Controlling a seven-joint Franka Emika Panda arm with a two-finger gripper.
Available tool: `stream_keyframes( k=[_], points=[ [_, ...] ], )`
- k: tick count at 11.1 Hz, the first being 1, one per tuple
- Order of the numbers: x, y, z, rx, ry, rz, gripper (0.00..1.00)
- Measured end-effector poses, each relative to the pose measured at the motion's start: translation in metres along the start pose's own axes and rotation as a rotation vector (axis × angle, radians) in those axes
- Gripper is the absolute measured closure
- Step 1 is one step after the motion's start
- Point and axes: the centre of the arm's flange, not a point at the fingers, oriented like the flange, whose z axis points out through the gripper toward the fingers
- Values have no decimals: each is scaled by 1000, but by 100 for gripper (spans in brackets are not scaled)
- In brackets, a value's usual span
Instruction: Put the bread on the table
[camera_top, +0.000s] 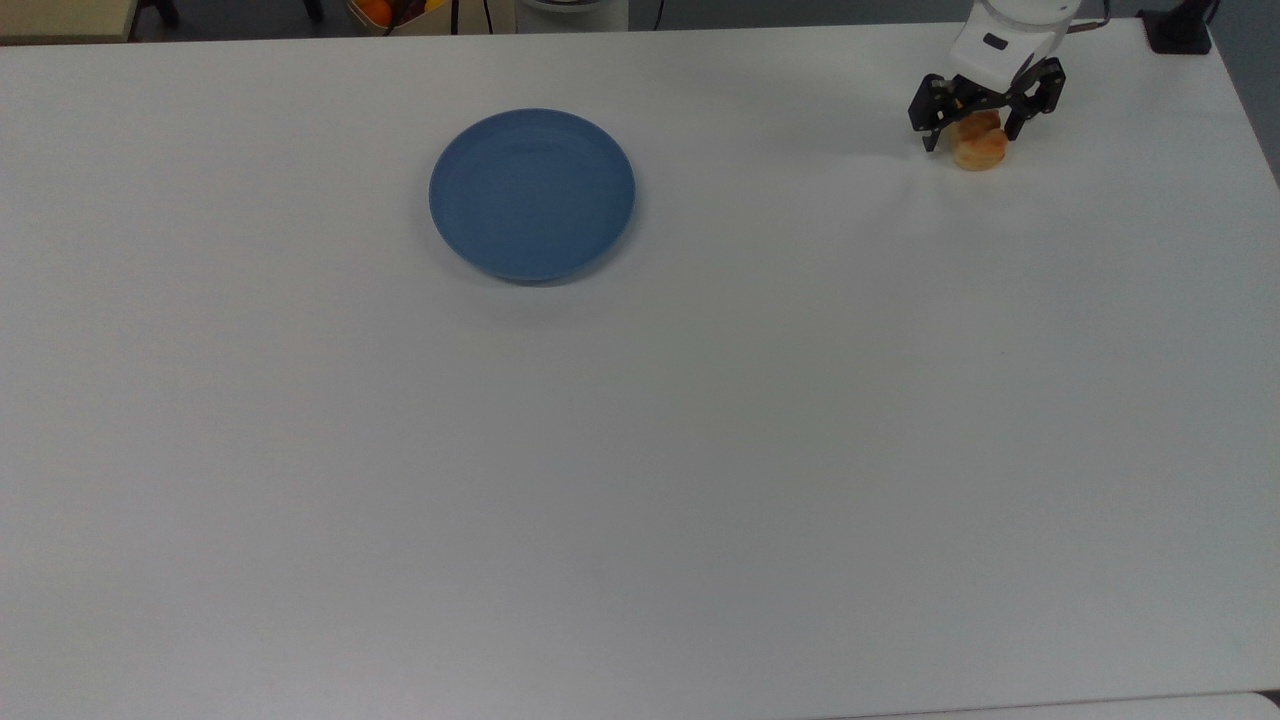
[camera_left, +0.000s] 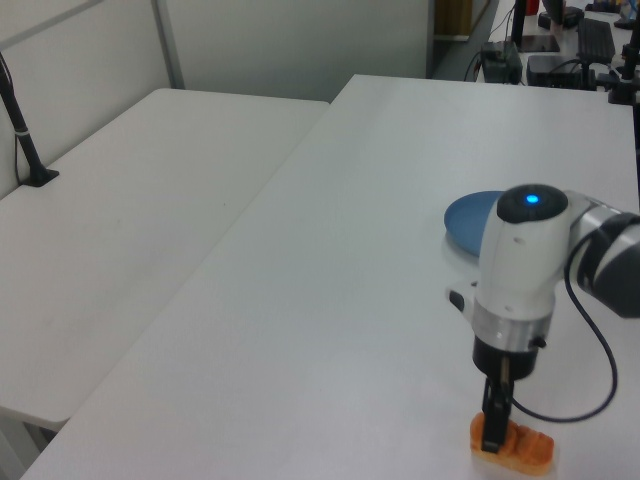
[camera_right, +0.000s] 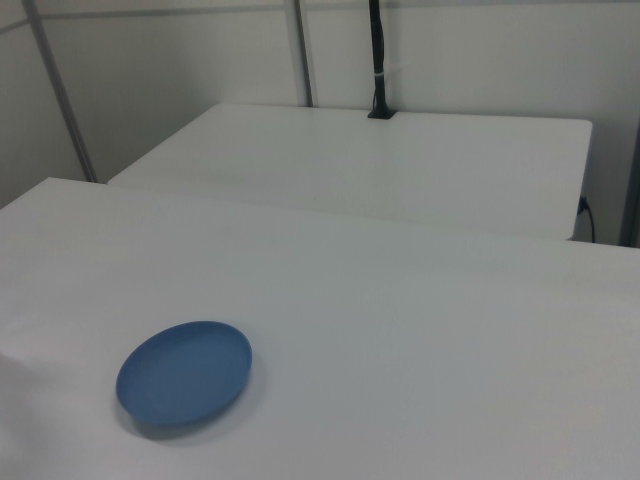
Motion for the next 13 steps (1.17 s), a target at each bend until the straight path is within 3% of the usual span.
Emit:
stream_keyframes(
  k=[6, 10, 13],
  points=[
    [51, 92, -111, -101, 75, 183, 0],
    [82, 192, -204, -67, 21, 248, 0],
    [77, 278, -265, -71, 14, 260, 0]
  ],
)
